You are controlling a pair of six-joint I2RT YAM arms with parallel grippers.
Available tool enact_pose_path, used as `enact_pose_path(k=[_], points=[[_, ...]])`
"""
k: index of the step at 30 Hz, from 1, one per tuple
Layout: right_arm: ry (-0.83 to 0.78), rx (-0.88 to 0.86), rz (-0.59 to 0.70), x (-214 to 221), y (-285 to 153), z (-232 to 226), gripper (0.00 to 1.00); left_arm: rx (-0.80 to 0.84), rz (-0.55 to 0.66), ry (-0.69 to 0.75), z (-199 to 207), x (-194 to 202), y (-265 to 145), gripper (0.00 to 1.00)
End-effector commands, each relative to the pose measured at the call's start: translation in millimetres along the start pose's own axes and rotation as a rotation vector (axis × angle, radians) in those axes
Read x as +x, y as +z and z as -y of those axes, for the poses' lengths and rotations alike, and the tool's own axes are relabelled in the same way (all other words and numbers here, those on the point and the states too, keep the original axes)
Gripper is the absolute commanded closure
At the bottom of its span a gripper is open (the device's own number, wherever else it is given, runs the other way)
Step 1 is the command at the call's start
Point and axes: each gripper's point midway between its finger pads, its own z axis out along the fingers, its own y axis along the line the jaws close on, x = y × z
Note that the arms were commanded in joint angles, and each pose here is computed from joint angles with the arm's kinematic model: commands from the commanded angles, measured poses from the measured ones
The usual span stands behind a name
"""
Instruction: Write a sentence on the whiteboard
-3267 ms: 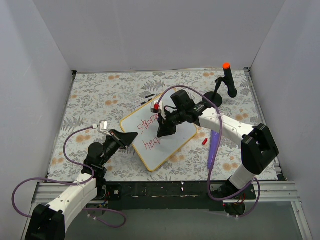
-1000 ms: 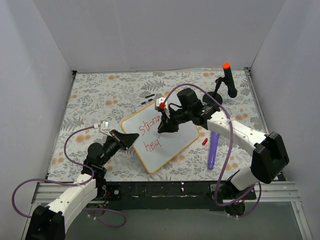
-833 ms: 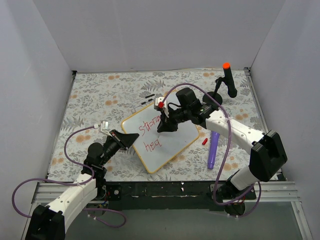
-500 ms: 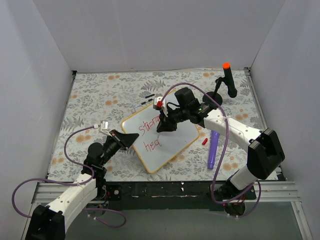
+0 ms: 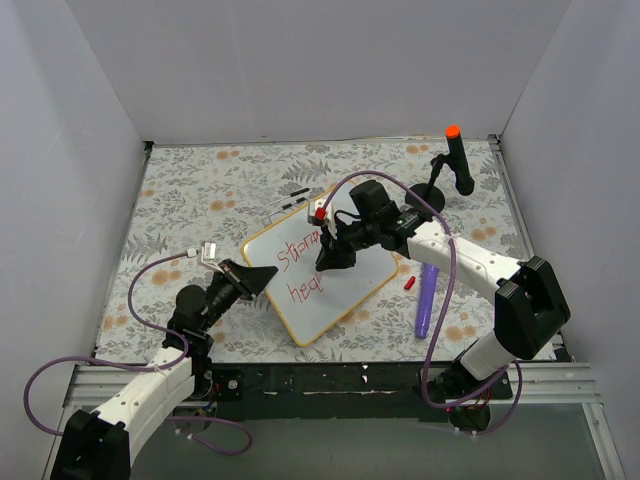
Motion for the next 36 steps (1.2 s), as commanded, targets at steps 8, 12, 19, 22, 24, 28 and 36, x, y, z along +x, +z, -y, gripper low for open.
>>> enact_pose_path(k=[8,12,19,22,24,28,36], points=[[-0.058,0.023,0.016,-17.8,-2.1,6.9,0.99,0.149,0.081,0.035,36.9,-20.8,-1.6,1.00],[-0.064,0.036,0.020,-23.1,-3.3,10.7,0.99,0.150,0.080,0.035,37.1,-20.2,-2.1,1.00],[-0.069,0.064,0.027,-29.6,-4.5,17.3,0.99,0.150,0.080,0.036,36.5,-20.1,-2.0,1.00],[-0.064,0.087,0.024,-28.6,-6.8,22.1,0.99,0.150,0.080,0.035,36.7,-20.1,-2.3,1.00],[-0.061,0.100,0.027,-29.0,-8.6,24.7,0.99,0.148,0.080,0.036,36.2,-20.1,-2.2,1.00],[-0.057,0.109,0.031,-28.0,-13.1,25.8,0.99,0.150,0.080,0.036,36.8,-20.4,-1.9,1.00],[-0.094,0.073,0.065,-34.3,-21.0,10.1,0.99,0.148,0.078,0.035,35.3,-18.9,-2.4,1.00]])
